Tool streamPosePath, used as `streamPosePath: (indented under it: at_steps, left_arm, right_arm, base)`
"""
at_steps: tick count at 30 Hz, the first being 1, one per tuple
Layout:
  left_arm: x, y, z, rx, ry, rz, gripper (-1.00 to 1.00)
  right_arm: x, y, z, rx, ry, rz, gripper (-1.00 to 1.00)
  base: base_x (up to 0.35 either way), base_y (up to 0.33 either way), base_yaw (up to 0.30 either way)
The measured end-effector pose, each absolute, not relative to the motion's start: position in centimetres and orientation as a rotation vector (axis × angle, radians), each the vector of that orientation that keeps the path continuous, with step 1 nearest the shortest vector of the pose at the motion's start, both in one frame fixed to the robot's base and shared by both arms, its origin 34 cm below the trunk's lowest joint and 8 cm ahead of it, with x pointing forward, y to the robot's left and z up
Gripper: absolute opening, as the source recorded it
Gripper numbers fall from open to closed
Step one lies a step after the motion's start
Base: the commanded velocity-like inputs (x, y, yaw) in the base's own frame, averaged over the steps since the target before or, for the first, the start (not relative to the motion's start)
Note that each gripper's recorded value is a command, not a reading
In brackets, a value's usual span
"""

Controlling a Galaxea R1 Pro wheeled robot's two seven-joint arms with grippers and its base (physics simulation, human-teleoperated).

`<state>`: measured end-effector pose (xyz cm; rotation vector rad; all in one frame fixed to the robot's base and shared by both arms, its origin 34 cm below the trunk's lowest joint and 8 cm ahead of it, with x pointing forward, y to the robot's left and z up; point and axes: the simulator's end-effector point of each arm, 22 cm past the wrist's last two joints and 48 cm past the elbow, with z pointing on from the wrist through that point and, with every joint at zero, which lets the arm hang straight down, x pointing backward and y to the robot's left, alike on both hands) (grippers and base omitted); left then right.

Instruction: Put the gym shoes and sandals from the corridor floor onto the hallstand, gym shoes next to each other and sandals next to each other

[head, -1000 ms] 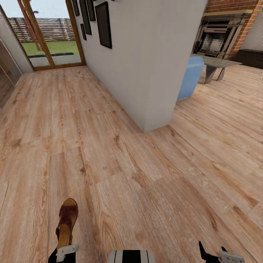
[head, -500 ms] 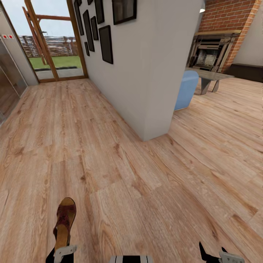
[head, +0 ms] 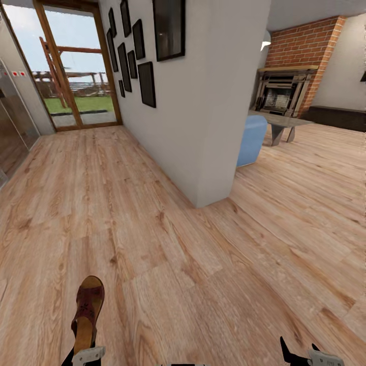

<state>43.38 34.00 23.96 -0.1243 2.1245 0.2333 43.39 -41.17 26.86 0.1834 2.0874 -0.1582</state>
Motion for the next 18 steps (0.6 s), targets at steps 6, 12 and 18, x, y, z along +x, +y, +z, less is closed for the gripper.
streamPosePath:
  at_steps: [6, 12, 18]
  left_arm:
    - [44.2, 33.9, 25.2, -0.127, 2.092, 0.228, -1.00]
    - [45.0, 33.8, 26.5, -0.128, 2.068, 0.224, -1.00]
    - [45.5, 33.7, 28.2, -0.126, 2.061, 0.221, -1.00]
  right_arm:
    - [44.2, -41.3, 28.1, 0.182, 2.055, -0.156, 1.00]
    - [44.7, -41.2, 29.3, 0.186, 2.034, -0.148, 1.00]
    - [45.2, -41.0, 30.9, 0.187, 2.027, -0.144, 1.00]
  base:
    - [0.000, 0.000, -0.062]
    - [0.000, 0.000, -0.062]
    - [0.000, 0.000, -0.051]
